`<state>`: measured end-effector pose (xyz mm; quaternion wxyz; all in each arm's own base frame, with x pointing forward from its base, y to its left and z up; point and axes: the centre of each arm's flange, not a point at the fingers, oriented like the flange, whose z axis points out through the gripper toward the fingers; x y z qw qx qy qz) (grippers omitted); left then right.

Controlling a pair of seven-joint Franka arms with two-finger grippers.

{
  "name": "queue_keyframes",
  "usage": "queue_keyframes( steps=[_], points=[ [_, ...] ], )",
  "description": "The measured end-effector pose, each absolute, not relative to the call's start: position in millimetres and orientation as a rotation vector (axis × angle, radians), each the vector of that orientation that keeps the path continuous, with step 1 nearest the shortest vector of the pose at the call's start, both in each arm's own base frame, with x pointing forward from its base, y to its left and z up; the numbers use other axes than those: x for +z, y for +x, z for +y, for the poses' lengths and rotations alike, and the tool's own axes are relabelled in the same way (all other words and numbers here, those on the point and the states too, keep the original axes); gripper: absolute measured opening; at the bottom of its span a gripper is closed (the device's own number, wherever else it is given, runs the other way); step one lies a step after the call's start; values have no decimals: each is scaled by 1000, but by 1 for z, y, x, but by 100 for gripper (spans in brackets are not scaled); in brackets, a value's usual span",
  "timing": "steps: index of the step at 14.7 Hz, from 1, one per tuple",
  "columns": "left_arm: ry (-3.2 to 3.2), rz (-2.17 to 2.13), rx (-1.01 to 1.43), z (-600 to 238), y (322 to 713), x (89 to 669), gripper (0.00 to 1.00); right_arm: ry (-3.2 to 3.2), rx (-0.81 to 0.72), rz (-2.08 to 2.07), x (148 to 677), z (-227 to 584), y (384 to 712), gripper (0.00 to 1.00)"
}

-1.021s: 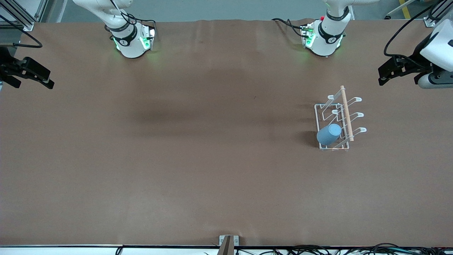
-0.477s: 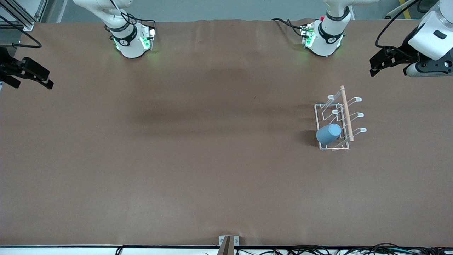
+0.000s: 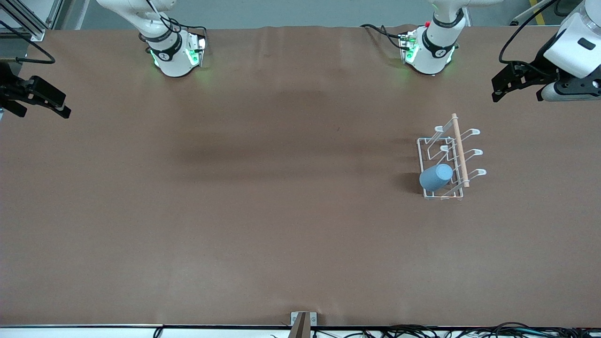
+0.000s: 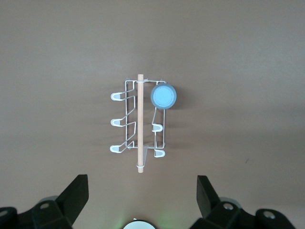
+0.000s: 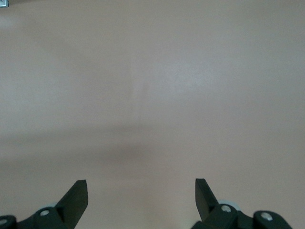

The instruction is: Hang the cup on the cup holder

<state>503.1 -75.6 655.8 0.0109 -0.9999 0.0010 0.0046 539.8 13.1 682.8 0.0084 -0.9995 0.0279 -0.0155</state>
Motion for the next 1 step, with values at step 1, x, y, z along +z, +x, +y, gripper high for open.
queue_keyframes(
  steps=[1],
  points=[
    [-3120, 3, 14, -76, 503, 656, 100, -3123, -49, 87, 683, 13, 540, 100]
  ],
)
